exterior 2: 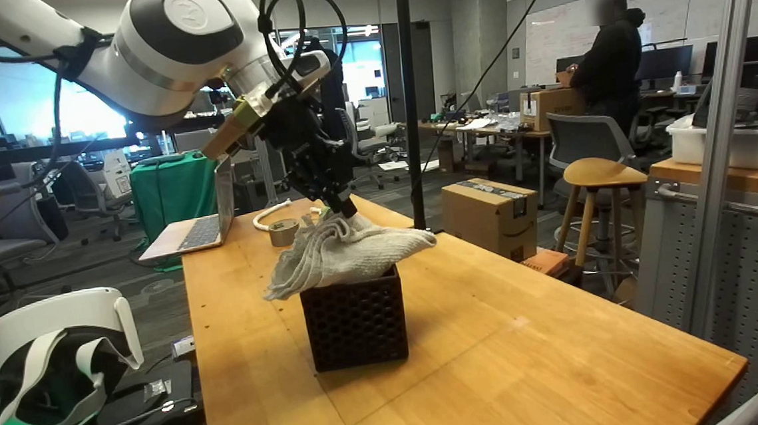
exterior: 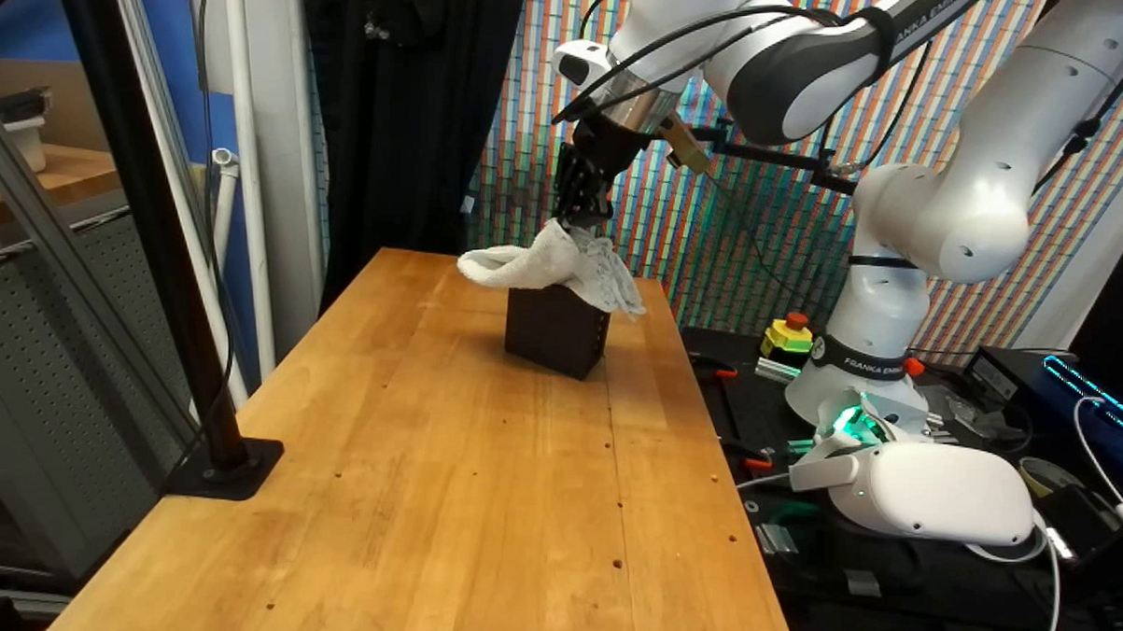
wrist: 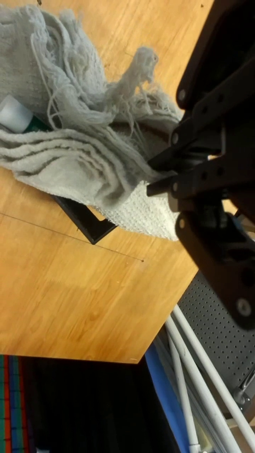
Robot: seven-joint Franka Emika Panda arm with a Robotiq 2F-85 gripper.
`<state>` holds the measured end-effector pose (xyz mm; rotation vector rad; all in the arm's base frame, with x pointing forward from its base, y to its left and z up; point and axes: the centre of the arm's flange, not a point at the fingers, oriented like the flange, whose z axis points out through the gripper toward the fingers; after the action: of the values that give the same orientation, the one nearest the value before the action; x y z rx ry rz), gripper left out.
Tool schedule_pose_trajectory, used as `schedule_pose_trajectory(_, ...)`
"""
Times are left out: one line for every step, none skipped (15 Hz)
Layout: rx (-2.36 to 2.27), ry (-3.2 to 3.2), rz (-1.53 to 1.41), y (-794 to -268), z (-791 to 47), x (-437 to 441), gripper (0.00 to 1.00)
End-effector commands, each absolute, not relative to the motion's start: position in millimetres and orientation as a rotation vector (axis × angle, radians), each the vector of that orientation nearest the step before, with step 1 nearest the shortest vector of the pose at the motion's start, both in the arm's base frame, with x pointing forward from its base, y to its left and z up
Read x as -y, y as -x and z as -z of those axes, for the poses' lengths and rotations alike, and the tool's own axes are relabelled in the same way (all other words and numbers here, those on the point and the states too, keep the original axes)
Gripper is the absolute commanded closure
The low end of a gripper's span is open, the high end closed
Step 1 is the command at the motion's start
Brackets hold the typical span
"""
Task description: Put the marker on the cloth, fold the cloth and put it in the box
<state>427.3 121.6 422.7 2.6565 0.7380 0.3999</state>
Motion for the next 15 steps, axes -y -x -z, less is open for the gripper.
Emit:
schedule_pose_trajectory(-0.8, -2.664, -0.371, -419.4, -424.9, -119.4, 0.98)
schedule_pose_trajectory(-0.826, -2.665, -0.351, -419.1, -421.4, -121.4, 0.97)
schedule_pose_trajectory(-0.865, -2.665, -0.333, -418.6, -416.9, -124.7, 0.95)
schedule_pose_trajectory(-0.897, -2.666, -0.314, -418.3, -411.9, -129.3, 0.94)
schedule_pose_trajectory(-0.922, -2.666, -0.294, -417.9, -407.4, -132.4, 0.94)
schedule_pose_trajectory(-0.942, -2.661, -0.274, -418.3, -403.4, -134.9, 0.93)
schedule_pose_trajectory(-0.955, -2.662, -0.259, -418.6, -401.3, -136.4, 0.93)
schedule_pose_trajectory(-0.962, -2.663, -0.245, -420.1, -399.0, -136.4, 0.93)
schedule_pose_trajectory(-0.965, -2.663, -0.232, -421.6, -397.6, -136.2, 0.94)
schedule_pose_trajectory(-0.958, -2.662, -0.226, -424.7, -395.0, -134.7, 0.94)
schedule_pose_trajectory(-0.945, -2.659, -0.226, -427.9, -394.3, -133.2, 0.94)
schedule_pose_trajectory(-0.931, -2.666, -0.227, -431.5, -394.7, -131.1, 0.95)
schedule_pose_trajectory(-0.915, -2.667, -0.234, -434.9, -395.9, -128.7, 0.94)
schedule_pose_trajectory(-0.899, -2.666, -0.242, -438.0, -397.5, -126.3, 0.94)
schedule_pose_trajectory(-0.884, -2.67, -0.251, -442.1, -400.8, -123.0, 0.93)
